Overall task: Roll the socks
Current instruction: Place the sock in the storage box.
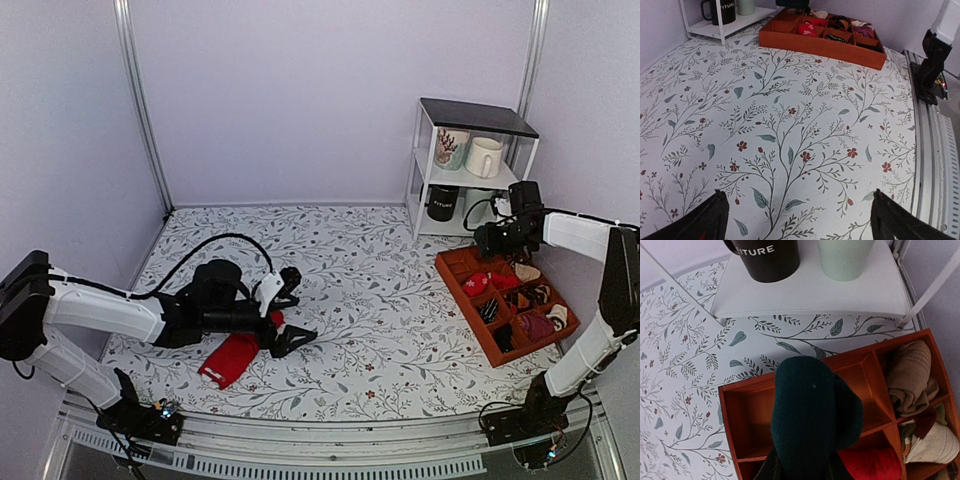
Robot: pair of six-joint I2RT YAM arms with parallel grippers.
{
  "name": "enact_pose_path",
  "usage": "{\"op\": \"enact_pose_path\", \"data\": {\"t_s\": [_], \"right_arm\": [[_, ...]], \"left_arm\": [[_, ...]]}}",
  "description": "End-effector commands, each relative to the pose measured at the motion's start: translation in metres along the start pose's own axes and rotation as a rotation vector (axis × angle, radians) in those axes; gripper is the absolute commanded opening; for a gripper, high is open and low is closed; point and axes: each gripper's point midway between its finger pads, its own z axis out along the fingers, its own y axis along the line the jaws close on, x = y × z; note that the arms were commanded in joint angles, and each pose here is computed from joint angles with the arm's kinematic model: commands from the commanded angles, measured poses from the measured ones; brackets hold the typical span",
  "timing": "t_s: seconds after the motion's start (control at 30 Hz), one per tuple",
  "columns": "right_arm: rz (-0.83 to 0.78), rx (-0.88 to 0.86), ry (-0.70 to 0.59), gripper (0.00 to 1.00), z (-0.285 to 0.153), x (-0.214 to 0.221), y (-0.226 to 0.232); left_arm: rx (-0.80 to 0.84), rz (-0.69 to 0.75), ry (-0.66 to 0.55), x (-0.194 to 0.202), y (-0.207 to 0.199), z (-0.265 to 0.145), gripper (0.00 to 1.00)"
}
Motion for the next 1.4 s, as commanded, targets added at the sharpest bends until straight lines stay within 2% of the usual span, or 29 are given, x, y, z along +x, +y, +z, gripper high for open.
{"op": "enact_pose_path", "data": {"t_s": [0.0,0.1,0.23,0.37,0.53,0.67,1.1,1.37], "right_arm": [[0.294,0.013,0.016,0.0,-0.007,0.003,-0.002],[0.373,0.088,-0.016,0.0,-0.013,0.004,-0.015],[0.459,0.115,0.005,0.0,-0.006,0.012,-0.019],[0.604,0.211,-0.019,0.0,-0.004,0.018,-0.035],[0.725,0.246,-0.046,0.0,-0.004,0.017,-0.042],[0.826,0.25,-0.01,0.0,0.007,0.019,-0.039],[0.846,0.221,0.123,0.0,0.057,0.023,-0.018],[0.763,0.334,0.151,0.0,0.065,0.026,-0.034]], "left_arm": [[0.044,0.015,0.015,-0.004,-0.003,0.004,1.0],[0.071,0.022,0.013,-0.005,-0.007,0.005,0.99],[0.12,0.026,0.008,-0.007,-0.015,0.007,0.99],[0.168,0.042,0.014,-0.005,-0.023,0.008,1.0],[0.199,0.066,0.014,-0.003,-0.027,0.01,0.99],[0.219,0.075,0.011,-0.005,-0.03,0.013,1.0],[0.247,0.079,0.007,-0.001,-0.033,0.013,1.0],[0.267,0.072,0.004,-0.001,-0.037,0.011,1.0]]}}
